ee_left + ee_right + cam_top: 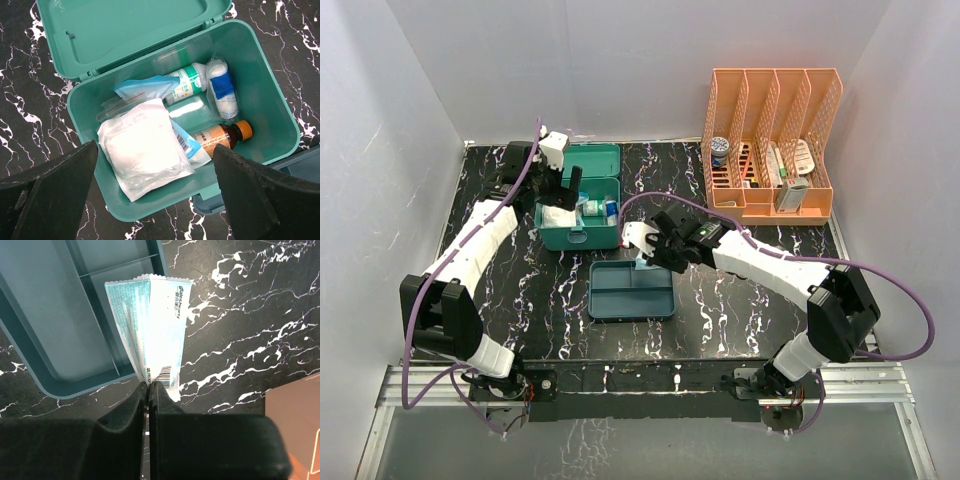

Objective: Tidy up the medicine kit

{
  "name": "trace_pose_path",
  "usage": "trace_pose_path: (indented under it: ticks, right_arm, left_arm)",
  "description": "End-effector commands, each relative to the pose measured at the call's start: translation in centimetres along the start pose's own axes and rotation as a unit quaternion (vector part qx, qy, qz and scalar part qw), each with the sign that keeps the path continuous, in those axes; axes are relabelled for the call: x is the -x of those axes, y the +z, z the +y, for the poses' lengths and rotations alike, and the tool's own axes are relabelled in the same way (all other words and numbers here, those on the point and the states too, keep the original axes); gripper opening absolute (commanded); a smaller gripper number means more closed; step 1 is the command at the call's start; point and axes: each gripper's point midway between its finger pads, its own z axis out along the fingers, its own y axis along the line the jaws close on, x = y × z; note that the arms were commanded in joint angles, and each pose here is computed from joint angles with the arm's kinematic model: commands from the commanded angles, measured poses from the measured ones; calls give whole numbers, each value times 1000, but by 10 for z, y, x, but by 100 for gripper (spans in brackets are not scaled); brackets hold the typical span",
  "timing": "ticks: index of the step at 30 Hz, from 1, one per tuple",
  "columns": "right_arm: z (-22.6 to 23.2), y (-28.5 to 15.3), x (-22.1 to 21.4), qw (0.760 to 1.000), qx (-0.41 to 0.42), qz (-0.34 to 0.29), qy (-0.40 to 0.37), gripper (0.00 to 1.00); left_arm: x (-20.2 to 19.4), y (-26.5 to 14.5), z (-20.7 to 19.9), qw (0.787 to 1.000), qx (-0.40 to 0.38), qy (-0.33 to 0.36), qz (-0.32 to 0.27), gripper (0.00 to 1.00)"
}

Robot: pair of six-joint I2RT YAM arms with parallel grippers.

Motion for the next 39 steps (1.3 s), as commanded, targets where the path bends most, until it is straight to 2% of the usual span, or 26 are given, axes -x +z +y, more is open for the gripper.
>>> trace_pose_path:
  ticks: [1, 12, 39]
  right_arm:
    - [-2, -3, 16, 997, 9, -35, -74, 0]
    - [2, 19, 12, 993, 29, -34, -112, 0]
    - [11, 60, -7, 991, 59, -14, -115, 0]
  left_arm:
    - [6, 0, -3, 1000, -14, -7, -11, 99]
    - [0, -1, -6, 1000, -20, -11, -10, 98]
    - [-1, -5, -10, 999, -29, -13, -12, 98]
